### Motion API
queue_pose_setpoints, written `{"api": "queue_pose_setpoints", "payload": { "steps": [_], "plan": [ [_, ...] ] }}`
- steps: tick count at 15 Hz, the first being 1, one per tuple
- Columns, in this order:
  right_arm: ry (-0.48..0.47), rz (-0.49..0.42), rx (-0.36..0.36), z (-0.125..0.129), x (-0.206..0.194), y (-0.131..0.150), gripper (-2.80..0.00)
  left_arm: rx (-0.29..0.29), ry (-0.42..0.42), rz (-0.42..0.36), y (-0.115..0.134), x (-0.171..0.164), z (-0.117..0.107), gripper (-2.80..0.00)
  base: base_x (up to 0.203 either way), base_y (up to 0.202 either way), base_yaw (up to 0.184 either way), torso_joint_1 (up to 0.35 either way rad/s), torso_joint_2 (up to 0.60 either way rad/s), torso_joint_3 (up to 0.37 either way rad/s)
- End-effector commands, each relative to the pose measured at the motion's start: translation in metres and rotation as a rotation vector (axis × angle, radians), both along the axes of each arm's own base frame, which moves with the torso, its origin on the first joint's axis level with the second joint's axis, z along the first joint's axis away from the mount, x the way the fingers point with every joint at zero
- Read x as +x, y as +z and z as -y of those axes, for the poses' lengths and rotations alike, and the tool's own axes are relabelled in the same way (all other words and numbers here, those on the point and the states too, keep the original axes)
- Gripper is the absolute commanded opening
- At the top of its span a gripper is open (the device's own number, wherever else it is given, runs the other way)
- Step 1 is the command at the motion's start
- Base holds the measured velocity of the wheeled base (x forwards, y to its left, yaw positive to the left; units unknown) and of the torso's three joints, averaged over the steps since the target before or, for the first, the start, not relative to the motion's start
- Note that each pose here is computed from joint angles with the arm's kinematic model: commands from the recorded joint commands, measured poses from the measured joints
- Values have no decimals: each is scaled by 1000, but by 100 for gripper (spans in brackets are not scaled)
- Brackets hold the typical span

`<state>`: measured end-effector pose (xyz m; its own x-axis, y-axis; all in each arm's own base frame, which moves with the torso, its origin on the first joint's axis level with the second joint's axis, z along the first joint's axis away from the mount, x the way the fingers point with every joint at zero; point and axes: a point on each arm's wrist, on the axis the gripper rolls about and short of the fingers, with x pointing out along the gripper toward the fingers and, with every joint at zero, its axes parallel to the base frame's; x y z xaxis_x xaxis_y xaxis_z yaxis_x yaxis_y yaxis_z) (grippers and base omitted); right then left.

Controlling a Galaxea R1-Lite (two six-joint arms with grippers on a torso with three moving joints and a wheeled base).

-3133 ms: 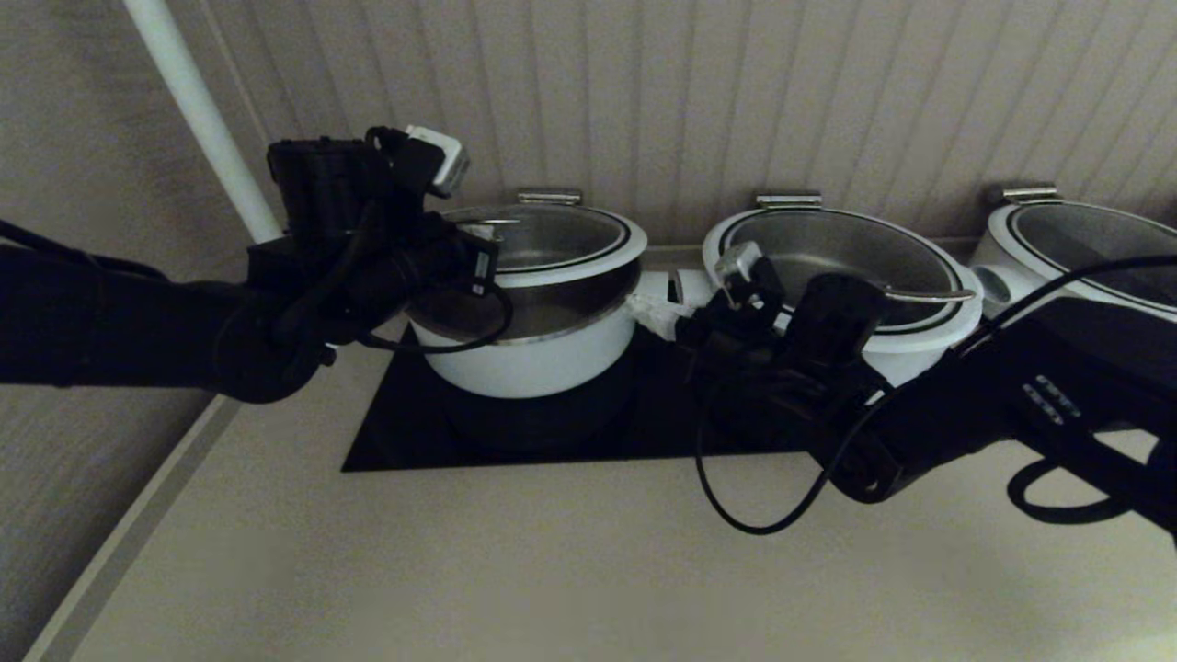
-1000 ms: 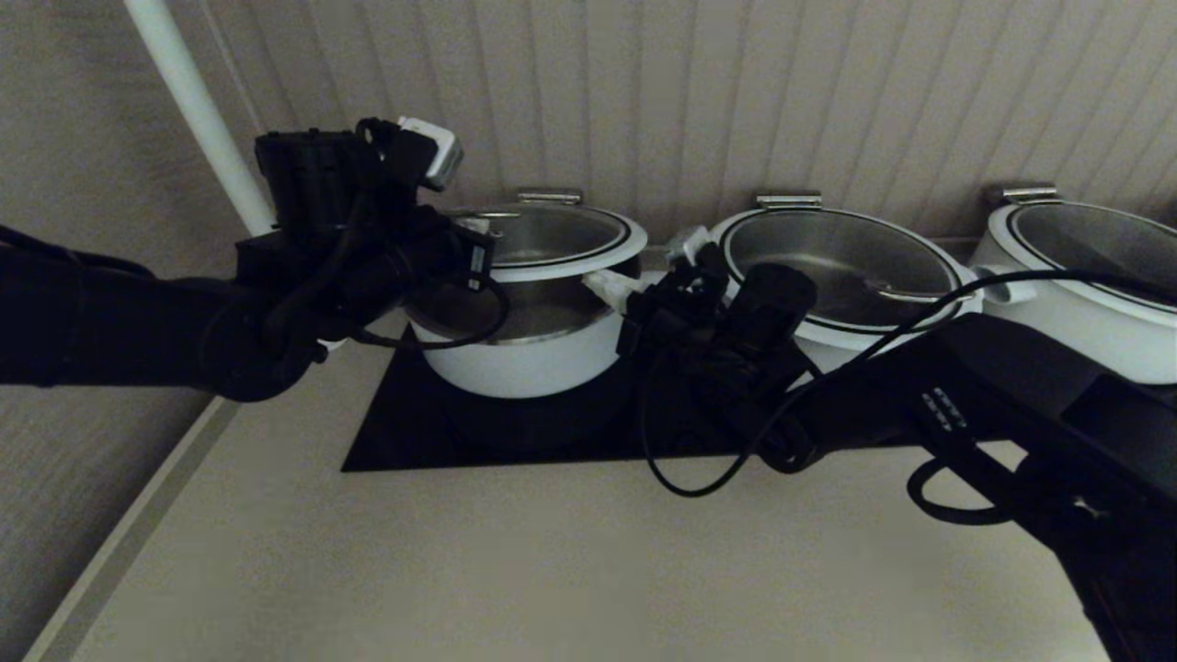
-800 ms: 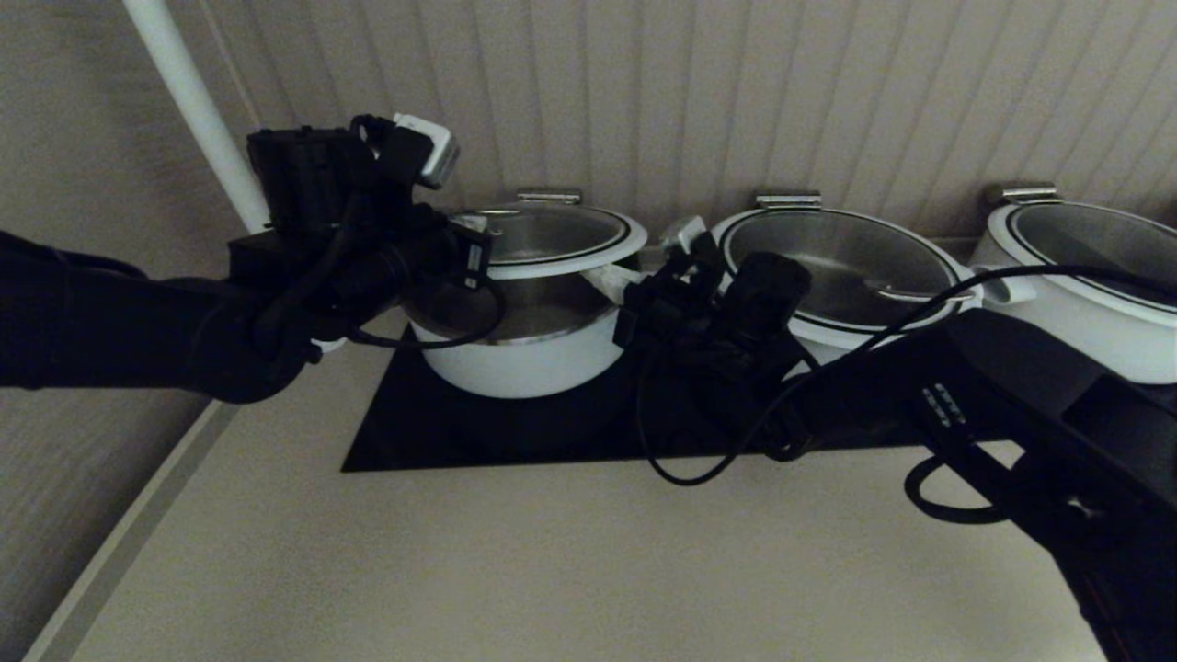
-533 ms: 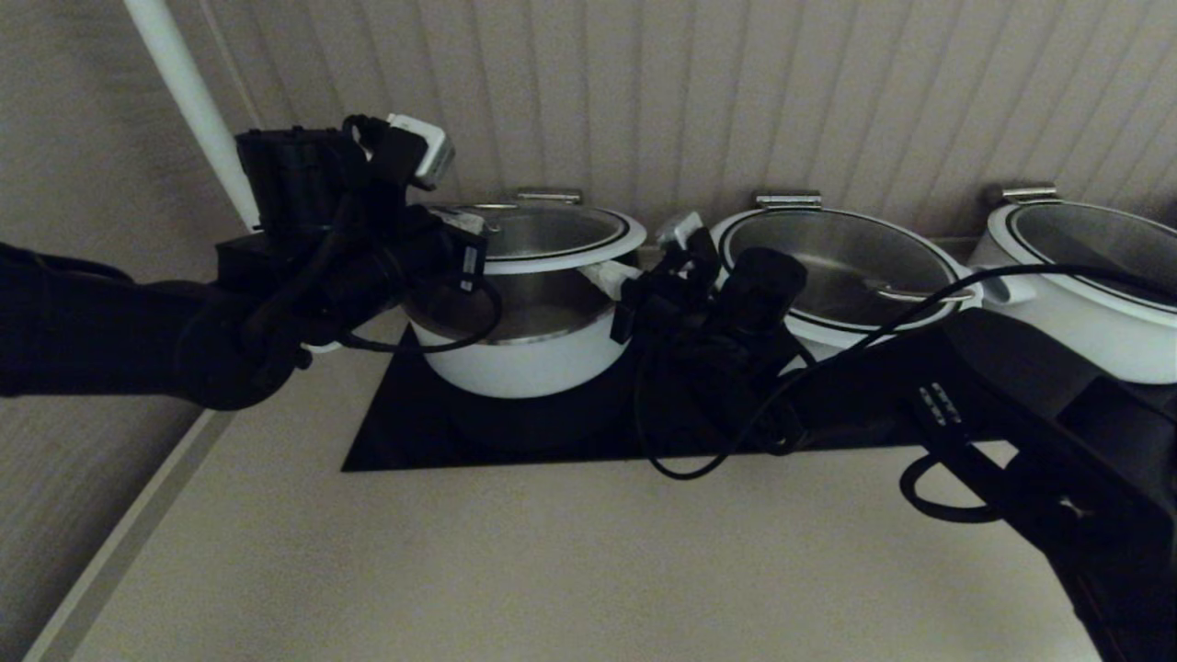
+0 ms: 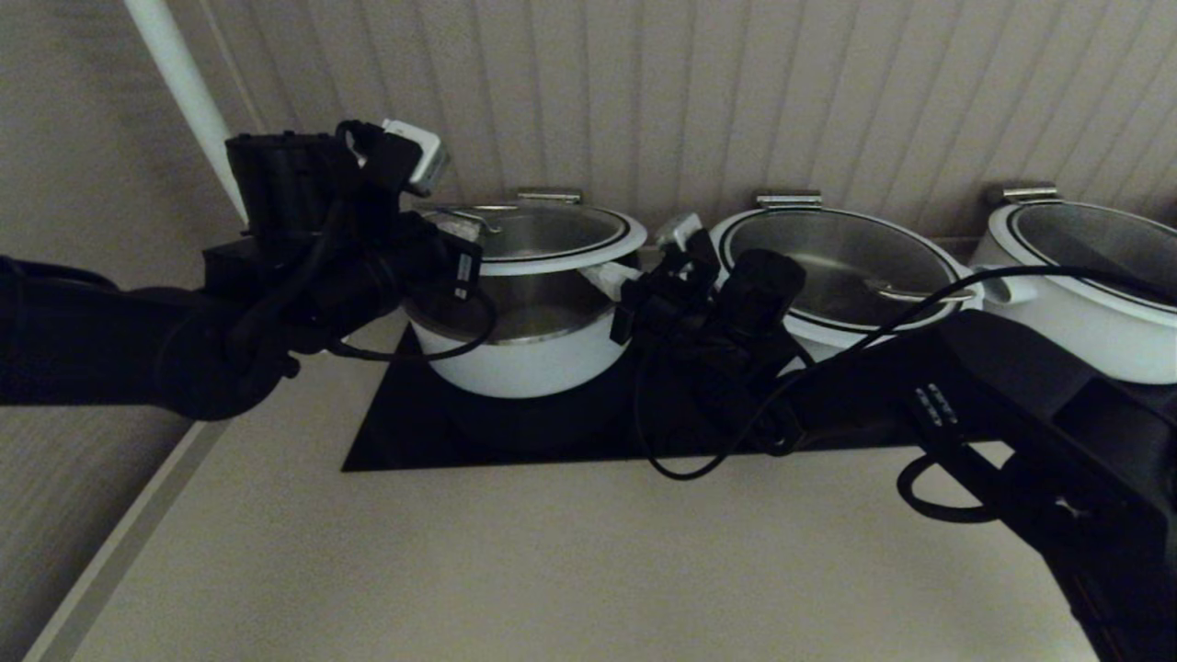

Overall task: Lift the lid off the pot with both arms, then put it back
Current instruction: Hold the pot lid with the right arm

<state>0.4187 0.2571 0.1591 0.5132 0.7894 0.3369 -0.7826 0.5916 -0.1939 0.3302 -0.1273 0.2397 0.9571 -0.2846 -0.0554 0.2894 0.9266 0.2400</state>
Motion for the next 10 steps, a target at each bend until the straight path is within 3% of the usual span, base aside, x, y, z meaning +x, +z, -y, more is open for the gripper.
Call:
{"api": "queue_pose_setpoints", "payload": {
  "steps": [1,5,10],
  "plan": [
    [4,9,3,0,-1,2,-280,1,0,4,3,-5,-2,-280,0,0,0,0,0,0],
    [2,10,4,1,-1,2,-280,10,0,-11,12,-16,-6,-280,0,0,0,0,0,0],
    [0,14,5,1,0,3,-280,-4,2,27,28,-28,-11,-280,0,0,0,0,0,0]
  ]
}}
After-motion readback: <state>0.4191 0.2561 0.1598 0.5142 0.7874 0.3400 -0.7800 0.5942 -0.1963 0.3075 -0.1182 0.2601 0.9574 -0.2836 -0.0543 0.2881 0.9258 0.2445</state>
